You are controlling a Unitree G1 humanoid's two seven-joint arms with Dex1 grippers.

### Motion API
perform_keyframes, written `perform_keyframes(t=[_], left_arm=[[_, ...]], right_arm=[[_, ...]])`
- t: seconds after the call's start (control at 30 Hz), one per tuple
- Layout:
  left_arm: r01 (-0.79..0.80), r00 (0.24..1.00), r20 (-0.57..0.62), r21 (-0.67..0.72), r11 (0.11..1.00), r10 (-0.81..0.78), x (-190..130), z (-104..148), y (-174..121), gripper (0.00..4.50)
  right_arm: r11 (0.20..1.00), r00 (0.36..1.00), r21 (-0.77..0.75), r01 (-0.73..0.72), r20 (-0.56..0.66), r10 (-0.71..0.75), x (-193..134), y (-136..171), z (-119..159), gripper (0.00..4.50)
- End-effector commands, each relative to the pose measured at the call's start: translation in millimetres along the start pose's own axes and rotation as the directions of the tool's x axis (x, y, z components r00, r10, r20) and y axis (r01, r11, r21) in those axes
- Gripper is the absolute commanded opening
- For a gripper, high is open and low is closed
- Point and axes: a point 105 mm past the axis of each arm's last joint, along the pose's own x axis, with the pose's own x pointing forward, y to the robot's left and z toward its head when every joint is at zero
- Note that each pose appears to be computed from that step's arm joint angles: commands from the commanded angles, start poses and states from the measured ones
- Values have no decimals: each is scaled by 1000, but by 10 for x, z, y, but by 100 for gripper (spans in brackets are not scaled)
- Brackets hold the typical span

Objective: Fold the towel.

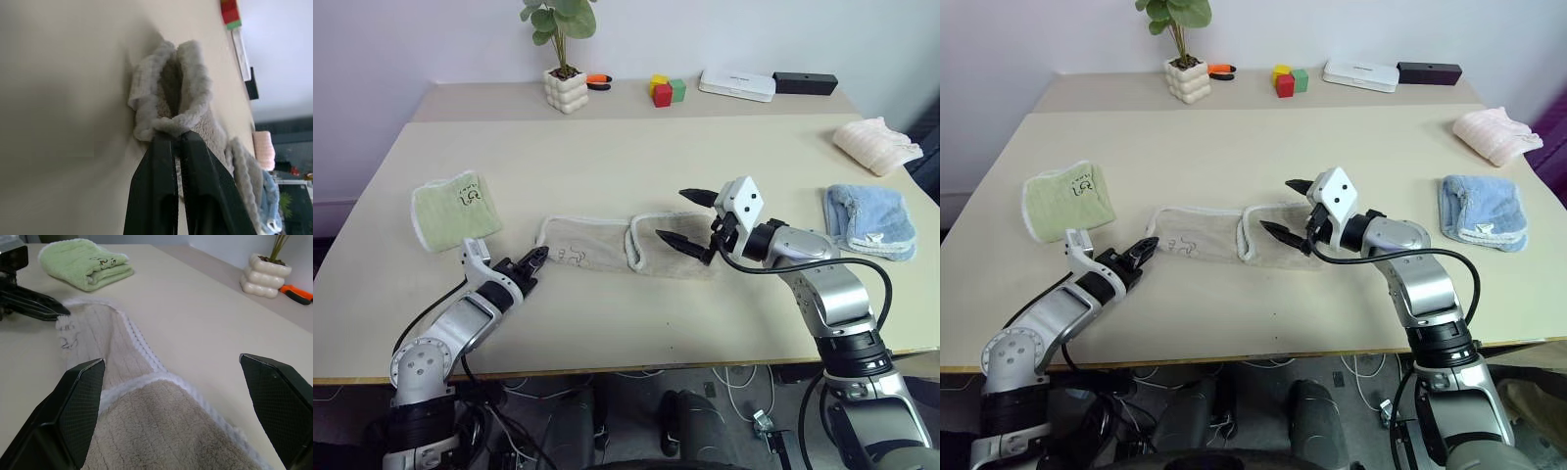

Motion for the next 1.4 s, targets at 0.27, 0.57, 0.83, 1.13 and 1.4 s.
perform_keyframes(t=[0.27,0.57,0.83,1.13,1.4], left_arm=[[282,959,-96,275,919,-266,11,-53,-728,4],[648,761,-417,466,603,-497,140,-453,-1355,4],[818,573,-597,376,436,-561,572,-868,-1626,4],[908,400,-762,251,336,-509,819,-1507,-1669,4],[920,342,-802,179,350,-489,830,-1671,-1586,57]], right_arm=[[995,996,-57,77,-40,-79,-387,-268,-48,450],[992,981,25,124,-152,-119,-1090,-377,-153,450],[982,967,-2,187,-175,-185,-1333,-372,-87,450],[971,956,-19,238,-175,-237,-1359,-321,-37,450],[969,956,-28,245,-158,-246,-1318,-283,23,450]])
